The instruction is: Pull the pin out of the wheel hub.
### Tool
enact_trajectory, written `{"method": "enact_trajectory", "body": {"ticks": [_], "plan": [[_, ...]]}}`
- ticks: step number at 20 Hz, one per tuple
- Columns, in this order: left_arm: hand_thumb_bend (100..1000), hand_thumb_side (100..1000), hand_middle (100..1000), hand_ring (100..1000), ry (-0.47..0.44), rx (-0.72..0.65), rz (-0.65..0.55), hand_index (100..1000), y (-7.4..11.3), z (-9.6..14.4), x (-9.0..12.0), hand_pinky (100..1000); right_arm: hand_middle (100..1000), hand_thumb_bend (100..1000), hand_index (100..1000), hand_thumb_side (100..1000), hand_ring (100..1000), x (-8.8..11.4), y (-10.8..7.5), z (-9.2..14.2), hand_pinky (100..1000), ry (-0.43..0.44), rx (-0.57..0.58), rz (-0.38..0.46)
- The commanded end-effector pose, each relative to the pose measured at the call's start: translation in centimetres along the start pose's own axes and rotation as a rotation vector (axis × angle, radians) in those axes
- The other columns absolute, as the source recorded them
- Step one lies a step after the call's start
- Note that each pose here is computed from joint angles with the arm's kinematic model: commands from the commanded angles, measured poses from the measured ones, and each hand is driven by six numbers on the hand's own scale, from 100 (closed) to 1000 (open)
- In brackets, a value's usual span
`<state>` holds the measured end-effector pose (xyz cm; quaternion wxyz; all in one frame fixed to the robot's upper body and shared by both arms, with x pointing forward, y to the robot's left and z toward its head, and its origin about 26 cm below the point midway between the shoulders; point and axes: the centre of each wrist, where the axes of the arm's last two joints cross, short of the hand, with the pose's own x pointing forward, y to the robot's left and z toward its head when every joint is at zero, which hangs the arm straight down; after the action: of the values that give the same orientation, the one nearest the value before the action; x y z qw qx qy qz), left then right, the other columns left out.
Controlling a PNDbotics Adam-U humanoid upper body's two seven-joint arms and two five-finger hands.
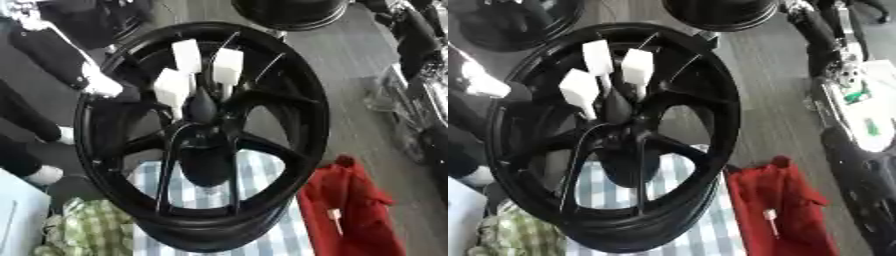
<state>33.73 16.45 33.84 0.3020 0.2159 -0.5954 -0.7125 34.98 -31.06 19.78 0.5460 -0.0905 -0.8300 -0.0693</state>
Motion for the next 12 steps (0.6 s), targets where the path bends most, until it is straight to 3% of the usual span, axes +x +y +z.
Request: {"method": "enact_trajectory", "body": {"ticks": [1, 10, 12], "plan": [[579, 326, 772, 692, 0.005, 0.057, 0.001, 841, 0.7, 0.9, 0.4, 682, 771, 433, 788, 426, 724, 0.7, -0.1, -0.3, 872, -0.028, 0.003, 0.016], [458, 314, 755, 722, 0.040, 0.107, 0.096, 797, -0.4, -0.4, 0.8, 688, 772, 431, 787, 426, 725, 0.5, 0.0, -0.2, 872, -0.021, 0.003, 0.010], [411, 246, 727, 693, 0.041, 0.104, 0.102, 768, -0.7, -0.8, 0.6, 670, 772, 431, 787, 427, 725, 0.5, 0.0, -0.2, 873, -0.020, 0.003, 0.008]]}}
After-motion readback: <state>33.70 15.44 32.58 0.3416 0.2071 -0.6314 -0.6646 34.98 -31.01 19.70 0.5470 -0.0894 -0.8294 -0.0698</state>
